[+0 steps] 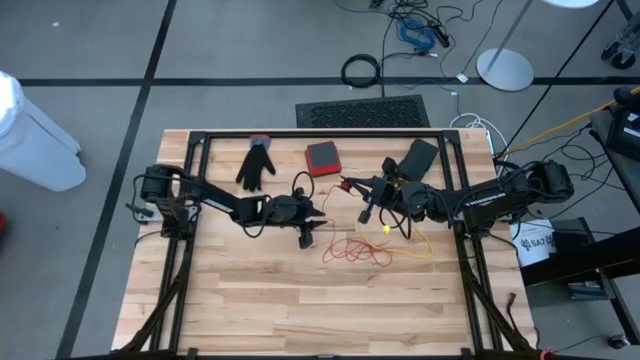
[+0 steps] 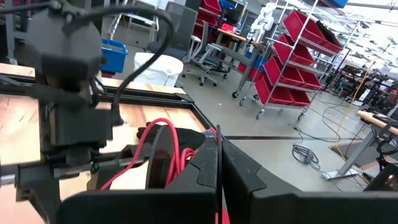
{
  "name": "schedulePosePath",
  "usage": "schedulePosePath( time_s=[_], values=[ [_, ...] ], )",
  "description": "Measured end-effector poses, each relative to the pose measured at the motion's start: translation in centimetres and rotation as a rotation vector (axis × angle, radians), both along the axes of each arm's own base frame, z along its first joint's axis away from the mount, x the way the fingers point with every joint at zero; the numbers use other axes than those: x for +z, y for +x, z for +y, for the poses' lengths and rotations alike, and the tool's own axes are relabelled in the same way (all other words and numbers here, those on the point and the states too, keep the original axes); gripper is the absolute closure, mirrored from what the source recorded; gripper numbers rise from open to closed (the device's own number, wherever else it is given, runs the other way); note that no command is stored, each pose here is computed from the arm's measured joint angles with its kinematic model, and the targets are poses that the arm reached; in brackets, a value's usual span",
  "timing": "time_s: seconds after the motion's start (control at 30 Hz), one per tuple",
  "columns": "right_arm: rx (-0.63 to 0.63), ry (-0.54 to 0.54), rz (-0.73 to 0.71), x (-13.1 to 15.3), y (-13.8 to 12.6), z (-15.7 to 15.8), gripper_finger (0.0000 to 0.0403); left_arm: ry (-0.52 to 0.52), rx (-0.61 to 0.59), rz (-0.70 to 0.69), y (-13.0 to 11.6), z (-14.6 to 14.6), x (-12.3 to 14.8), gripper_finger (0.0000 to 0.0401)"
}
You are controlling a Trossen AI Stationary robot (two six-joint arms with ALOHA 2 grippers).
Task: Coil cords
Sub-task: Coil the red wire onto the spool
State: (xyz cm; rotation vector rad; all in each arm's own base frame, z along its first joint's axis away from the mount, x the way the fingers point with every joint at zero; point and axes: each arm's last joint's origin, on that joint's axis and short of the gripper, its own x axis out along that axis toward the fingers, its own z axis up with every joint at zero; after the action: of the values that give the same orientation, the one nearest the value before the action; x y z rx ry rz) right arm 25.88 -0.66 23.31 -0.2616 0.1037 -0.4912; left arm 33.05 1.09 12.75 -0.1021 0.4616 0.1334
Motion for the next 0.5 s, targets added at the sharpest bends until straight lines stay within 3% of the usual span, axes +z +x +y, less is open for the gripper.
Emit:
schedulePosePath(
  time_s=[0.5],
  values=[
    [0.003, 0.003, -0.001, -0.01, 0.0, 0.01, 0.0403, 0.002, -0.017, -0.059, 0.33, -0.56, 0.26, 0.028]
  ],
)
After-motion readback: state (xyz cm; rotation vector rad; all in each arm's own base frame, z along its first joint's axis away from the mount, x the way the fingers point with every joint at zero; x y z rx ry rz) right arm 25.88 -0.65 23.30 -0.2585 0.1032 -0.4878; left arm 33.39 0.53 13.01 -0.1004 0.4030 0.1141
